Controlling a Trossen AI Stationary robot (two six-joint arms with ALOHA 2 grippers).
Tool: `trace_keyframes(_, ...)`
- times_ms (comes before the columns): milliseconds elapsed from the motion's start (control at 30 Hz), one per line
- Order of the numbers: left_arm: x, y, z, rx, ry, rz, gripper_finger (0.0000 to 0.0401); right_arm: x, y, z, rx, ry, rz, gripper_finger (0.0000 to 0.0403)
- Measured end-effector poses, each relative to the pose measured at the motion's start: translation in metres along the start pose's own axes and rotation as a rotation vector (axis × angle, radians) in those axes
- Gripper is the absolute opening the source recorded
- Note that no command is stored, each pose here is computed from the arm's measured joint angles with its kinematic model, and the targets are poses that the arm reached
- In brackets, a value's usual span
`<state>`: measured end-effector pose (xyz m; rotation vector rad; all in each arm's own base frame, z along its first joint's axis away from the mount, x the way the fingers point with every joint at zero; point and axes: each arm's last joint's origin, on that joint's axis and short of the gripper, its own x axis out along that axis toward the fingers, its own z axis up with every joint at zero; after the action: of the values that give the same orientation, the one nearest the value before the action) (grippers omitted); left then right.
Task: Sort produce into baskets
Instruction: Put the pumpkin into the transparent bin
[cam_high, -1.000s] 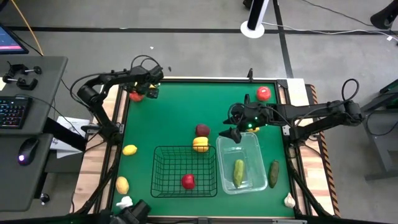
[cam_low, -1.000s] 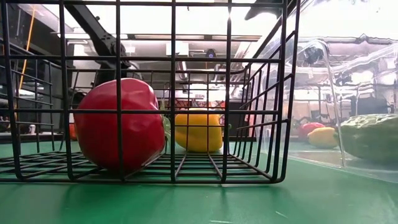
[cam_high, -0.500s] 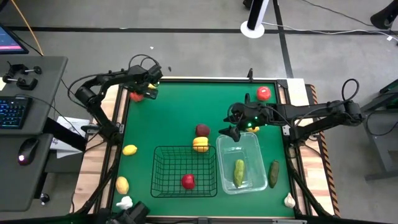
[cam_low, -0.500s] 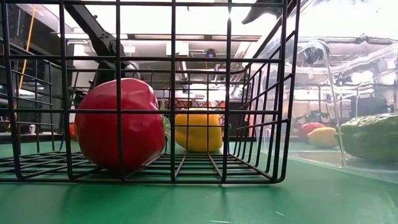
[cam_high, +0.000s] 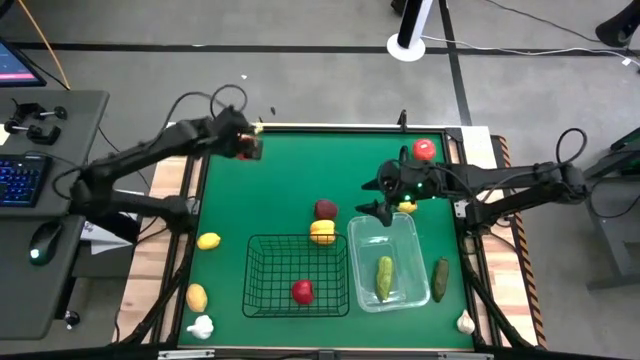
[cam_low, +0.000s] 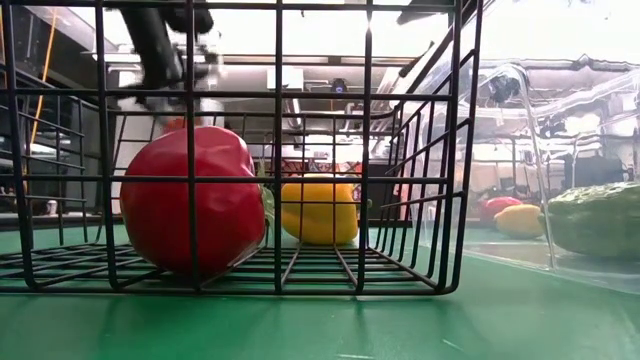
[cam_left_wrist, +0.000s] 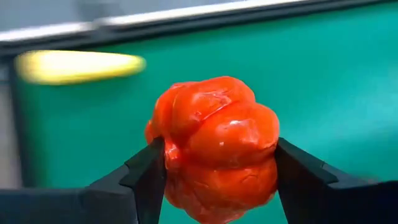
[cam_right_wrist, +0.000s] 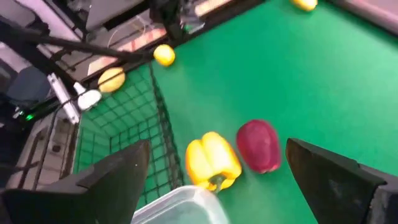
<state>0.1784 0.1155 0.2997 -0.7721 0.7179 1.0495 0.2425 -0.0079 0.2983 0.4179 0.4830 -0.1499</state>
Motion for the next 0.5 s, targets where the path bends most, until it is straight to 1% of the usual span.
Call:
trace_keyframes(167,-0.039,-0.048,-0.033,0.031,-0.075,-0.346,0.0218,-0.012,-0.009,0.008,-0.015,-0.057,-0.023,0.0367)
trace_keyframes(300,-0.056,-0.09,-0.06,0.116,-0.12,-0.591,0.0218,-0.018,-0.014,0.012,0.027,-0.084,-0.04,0.0367)
trace_keyframes(400,-0.062,-0.12,-0.078,0.202,-0.166,-0.737,0.0218,-0.019,-0.016,0.014,0.072,-0.092,-0.044,0.0367)
trace_keyframes(500,-0.057,-0.146,-0.093,0.271,-0.199,-0.835,0.0218,-0.018,-0.015,0.014,0.143,-0.086,-0.014,0.0367)
